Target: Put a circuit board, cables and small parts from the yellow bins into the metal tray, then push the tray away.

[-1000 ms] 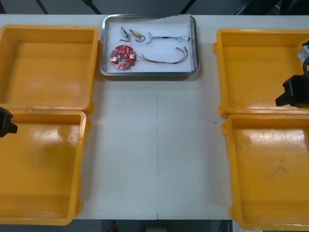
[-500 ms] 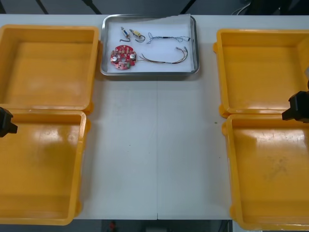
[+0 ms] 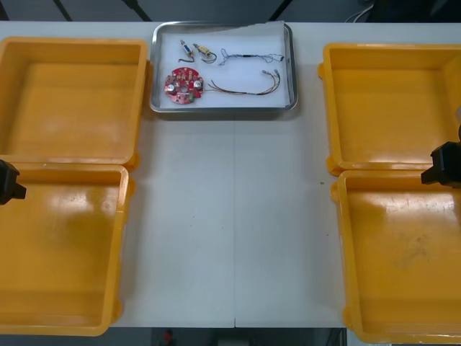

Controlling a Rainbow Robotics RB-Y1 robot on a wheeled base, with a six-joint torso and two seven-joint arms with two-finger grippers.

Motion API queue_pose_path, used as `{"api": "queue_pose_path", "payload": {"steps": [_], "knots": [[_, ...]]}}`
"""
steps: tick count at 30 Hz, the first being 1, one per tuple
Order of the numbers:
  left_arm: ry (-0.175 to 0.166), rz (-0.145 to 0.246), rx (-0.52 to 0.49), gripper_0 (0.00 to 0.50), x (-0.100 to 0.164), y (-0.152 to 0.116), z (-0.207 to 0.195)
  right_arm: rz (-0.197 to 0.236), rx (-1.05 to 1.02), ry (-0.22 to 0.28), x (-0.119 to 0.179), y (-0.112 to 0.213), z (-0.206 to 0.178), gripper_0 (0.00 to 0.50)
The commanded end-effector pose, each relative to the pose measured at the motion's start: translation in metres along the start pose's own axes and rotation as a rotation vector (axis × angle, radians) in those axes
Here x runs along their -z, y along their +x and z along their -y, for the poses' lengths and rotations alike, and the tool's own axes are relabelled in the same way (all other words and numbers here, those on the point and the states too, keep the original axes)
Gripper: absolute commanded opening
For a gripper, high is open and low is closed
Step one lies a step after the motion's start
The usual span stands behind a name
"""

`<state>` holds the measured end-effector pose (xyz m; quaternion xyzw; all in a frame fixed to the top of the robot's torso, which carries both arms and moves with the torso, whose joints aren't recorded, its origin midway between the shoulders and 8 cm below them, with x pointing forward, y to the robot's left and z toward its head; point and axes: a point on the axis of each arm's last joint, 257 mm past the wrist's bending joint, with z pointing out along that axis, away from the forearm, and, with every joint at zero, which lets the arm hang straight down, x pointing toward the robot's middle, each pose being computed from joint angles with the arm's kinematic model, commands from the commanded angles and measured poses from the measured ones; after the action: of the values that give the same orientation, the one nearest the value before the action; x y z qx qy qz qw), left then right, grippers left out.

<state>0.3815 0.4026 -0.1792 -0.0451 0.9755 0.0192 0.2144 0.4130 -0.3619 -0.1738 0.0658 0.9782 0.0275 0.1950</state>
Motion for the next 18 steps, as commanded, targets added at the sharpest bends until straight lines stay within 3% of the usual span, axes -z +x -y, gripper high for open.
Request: {"api": "queue_pose_path", "payload": {"steps": [1, 18], "knots": [[0.001, 0.028, 0.022, 0.5, 0.0044, -0.0053, -0.0004, 0.036, 0.005, 0.042, 0.0136, -0.0105, 0.0196, 0.5], [0.001, 0.028, 0.022, 0.5, 0.0044, -0.0053, -0.0004, 0.036, 0.005, 0.042, 0.0136, -0.0105, 0.0196, 0.5]]}}
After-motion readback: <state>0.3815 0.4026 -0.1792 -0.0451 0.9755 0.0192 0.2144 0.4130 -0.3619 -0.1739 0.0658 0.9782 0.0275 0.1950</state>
